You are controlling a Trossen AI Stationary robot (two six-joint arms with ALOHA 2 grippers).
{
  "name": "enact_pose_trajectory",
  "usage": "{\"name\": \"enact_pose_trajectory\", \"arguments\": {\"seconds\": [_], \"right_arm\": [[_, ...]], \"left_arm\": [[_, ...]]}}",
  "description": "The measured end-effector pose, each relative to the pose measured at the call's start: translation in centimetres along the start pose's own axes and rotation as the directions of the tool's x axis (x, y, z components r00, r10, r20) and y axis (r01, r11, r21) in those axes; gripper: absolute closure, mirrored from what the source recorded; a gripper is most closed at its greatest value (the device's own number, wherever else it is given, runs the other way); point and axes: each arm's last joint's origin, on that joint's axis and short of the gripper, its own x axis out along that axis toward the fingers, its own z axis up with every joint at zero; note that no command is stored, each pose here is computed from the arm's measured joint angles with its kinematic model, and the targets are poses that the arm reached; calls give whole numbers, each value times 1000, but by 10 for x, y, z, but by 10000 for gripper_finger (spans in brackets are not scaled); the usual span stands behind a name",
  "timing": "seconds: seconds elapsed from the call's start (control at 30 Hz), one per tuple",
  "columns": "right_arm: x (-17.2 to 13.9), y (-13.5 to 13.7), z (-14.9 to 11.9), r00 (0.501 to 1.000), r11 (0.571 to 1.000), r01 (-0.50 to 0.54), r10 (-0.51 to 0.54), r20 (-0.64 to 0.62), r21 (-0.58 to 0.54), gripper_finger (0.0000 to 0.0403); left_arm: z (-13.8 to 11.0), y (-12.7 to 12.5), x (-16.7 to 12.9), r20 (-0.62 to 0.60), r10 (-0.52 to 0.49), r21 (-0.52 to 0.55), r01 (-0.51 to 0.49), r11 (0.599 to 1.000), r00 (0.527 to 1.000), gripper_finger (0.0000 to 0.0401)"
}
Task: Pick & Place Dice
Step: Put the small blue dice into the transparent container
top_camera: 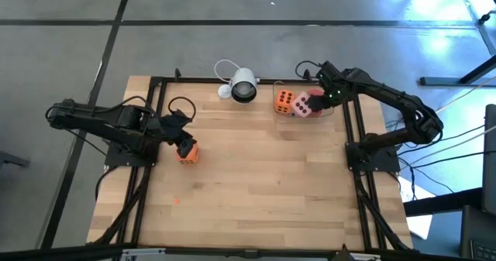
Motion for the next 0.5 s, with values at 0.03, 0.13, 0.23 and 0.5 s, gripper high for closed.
{"name": "enact_pose_trajectory", "arguments": {"seconds": [0.03, 0.13, 0.23, 0.5], "right_arm": [[2, 0, 0, 1000, 1000, -6, 6, 5, -3, 355], [6, 0, -1, 1000, 1000, -9, 9, 10, -3, 355], [10, -1, -2, 1000, 1000, -9, 9, 7, -11, 355], [14, -1, -3, 1000, 999, -17, 17, 7, -31, 355]], "left_arm": [[0, 0, 0, 4, -5, -1, 5, 1000, 1000, 271], [1, -1, 0, 7, -9, -3, 9, 1000, 1000, 271], [1, -1, 0, 8, -9, -12, 9, 1000, 1000, 271], [1, -1, 0, 7, -8, -19, 9, 1000, 1000, 271]]}}
